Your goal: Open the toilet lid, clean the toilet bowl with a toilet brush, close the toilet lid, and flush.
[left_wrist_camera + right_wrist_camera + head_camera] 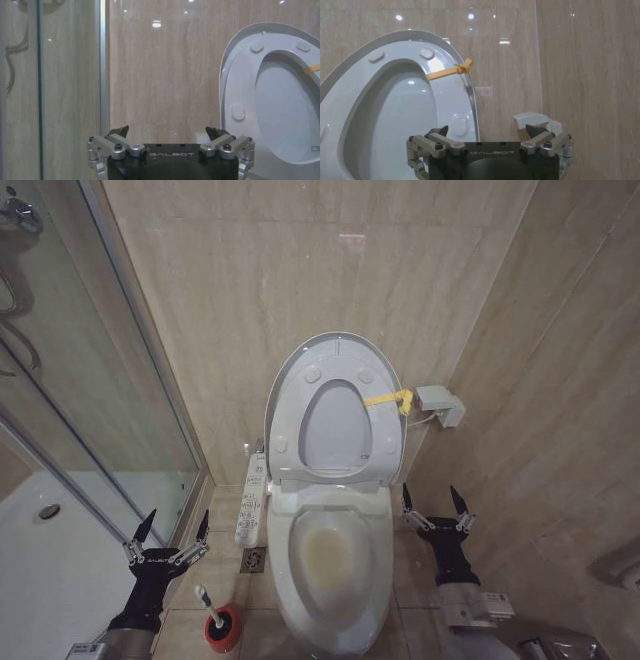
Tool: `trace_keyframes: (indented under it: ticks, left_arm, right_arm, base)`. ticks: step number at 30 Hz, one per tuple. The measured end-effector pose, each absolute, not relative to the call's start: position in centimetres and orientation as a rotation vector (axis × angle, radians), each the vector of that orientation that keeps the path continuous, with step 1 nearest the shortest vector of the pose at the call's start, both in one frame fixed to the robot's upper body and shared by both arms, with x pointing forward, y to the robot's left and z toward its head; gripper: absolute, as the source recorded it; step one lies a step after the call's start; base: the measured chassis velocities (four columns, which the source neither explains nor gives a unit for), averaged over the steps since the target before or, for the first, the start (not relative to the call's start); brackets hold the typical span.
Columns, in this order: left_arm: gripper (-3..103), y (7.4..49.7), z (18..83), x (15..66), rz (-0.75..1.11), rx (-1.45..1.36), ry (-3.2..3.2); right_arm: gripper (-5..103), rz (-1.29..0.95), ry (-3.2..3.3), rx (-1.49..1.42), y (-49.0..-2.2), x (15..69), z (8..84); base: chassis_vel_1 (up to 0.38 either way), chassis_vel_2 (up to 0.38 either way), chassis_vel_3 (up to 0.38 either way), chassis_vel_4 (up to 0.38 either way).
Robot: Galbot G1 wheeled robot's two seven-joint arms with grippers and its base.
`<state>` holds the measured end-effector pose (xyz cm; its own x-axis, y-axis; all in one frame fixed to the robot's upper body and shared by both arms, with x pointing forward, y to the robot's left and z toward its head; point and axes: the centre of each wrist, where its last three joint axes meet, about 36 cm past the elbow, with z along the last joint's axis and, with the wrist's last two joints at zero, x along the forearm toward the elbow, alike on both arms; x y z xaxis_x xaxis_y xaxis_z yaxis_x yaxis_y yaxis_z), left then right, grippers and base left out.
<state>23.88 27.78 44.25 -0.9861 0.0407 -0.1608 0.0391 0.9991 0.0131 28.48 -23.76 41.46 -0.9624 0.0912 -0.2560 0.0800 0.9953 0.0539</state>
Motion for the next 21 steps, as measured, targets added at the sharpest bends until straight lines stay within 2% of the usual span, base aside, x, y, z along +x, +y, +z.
trace_keyframes:
  ticks: [21]
  left_arm:
    - [100, 27.78, 44.25, 23.88, 0.015, 0.060, 2.979]
  right_arm:
    - [100, 0.062, 2.877, 0.126, -23.76, 28.48, 41.46]
  base:
    - [0.000, 0.000, 0.000, 0.000]
